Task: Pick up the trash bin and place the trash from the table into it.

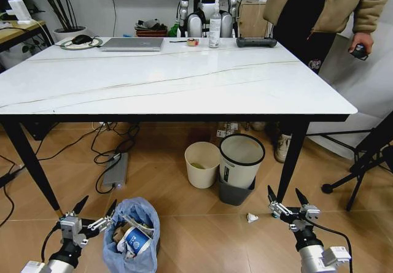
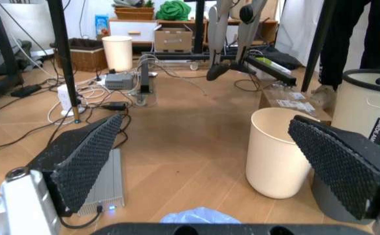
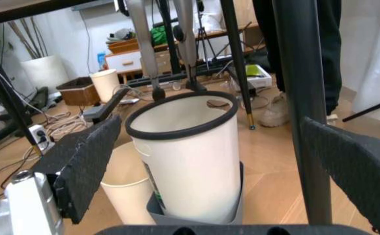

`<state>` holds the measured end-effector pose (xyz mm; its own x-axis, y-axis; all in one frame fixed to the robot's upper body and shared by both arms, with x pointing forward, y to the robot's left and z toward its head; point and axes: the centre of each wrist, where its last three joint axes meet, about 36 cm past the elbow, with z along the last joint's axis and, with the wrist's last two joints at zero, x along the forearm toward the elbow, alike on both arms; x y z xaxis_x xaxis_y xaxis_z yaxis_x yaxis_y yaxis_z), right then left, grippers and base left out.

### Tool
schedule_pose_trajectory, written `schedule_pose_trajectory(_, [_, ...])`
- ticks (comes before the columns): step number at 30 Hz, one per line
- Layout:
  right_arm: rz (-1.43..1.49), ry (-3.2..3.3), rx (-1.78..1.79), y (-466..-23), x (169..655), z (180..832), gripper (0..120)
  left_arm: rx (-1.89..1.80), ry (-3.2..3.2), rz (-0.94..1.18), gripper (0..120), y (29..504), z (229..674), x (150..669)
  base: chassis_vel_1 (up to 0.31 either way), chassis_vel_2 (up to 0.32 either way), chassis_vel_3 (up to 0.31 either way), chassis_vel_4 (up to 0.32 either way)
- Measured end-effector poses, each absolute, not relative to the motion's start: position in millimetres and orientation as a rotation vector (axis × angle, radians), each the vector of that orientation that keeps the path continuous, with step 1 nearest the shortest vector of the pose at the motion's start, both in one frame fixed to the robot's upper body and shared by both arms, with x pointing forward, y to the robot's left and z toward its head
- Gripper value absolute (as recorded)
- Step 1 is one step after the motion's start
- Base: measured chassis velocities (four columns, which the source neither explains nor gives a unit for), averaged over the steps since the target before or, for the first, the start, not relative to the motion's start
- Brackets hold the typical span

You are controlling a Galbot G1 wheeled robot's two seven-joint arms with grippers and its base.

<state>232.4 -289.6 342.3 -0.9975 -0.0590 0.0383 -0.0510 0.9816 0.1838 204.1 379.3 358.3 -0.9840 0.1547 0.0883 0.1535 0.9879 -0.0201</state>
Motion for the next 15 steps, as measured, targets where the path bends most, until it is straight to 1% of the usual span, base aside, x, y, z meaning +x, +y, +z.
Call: schedule_pose_trajectory(15, [-0.284,-3.084,0.086,-289.6,232.4,342.3,100,-0.232,-3.039,0.024,100,379.4,357.4,204.2,0.0,0.0,0.0,0.0])
